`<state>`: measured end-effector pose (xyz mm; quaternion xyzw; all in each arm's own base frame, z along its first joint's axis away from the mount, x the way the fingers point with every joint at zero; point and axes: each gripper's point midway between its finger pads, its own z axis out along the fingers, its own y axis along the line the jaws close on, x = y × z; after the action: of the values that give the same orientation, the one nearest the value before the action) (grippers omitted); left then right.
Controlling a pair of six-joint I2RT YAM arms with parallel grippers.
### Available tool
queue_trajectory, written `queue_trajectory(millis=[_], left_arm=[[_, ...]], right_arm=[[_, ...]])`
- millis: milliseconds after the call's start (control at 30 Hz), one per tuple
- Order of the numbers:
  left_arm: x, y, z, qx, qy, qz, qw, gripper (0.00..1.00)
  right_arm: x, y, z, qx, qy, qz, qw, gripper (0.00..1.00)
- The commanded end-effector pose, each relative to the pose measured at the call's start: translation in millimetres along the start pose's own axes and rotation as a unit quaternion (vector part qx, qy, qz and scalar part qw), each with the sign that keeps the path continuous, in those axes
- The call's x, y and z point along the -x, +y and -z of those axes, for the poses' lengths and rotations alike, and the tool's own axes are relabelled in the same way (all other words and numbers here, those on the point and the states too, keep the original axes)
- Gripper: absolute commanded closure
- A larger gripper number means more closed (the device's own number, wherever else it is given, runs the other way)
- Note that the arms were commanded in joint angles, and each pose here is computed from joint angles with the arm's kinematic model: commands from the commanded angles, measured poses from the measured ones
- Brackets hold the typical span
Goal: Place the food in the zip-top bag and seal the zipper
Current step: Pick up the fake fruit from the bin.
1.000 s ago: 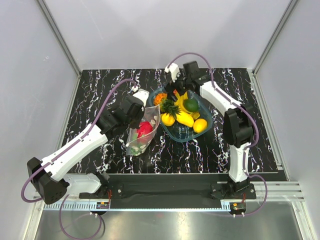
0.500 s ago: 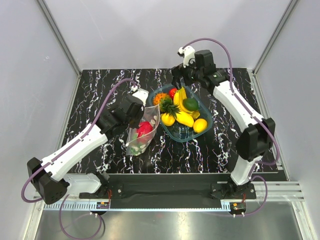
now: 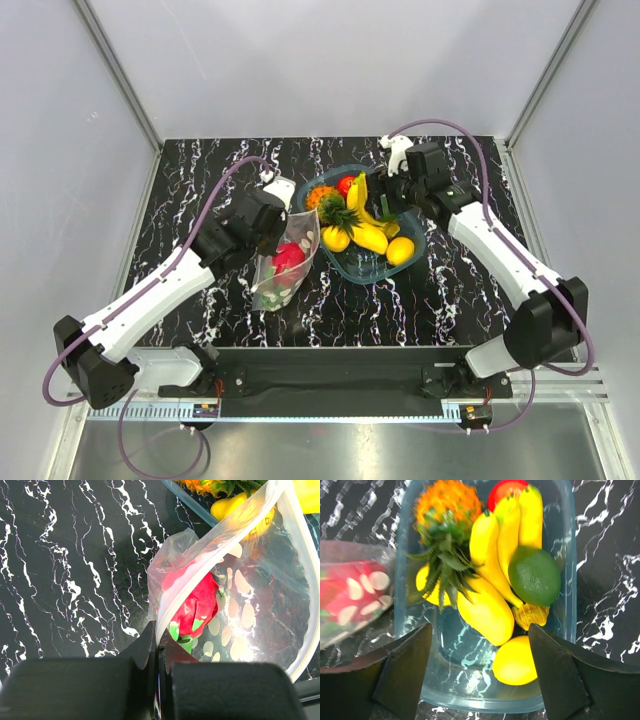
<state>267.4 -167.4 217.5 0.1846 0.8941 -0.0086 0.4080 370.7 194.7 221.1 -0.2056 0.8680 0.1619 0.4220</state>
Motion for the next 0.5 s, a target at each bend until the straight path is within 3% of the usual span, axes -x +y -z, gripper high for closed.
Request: queue_trajectory(millis=[0, 200, 467], left_arm=[[12.4, 6.4, 5.4, 0.008, -0.027, 0.01, 1.0, 1.0], [11.9, 6.6, 5.1, 0.009, -0.026, 0.01, 1.0, 1.0], [11.2, 4.9, 4.3, 0.005, -0.024, 0.007, 1.0, 1.0]], right_arm=[[-15.4, -6.4, -15.3, -0.016, 0.031, -0.001, 0.999, 0.17], [-22.7, -22.0, -43.2, -0.01, 0.048, -0.03, 0.998, 0.26], [-27.4, -51.5, -81.3, -0.016, 0.067, -0.055, 0.996, 0.27]])
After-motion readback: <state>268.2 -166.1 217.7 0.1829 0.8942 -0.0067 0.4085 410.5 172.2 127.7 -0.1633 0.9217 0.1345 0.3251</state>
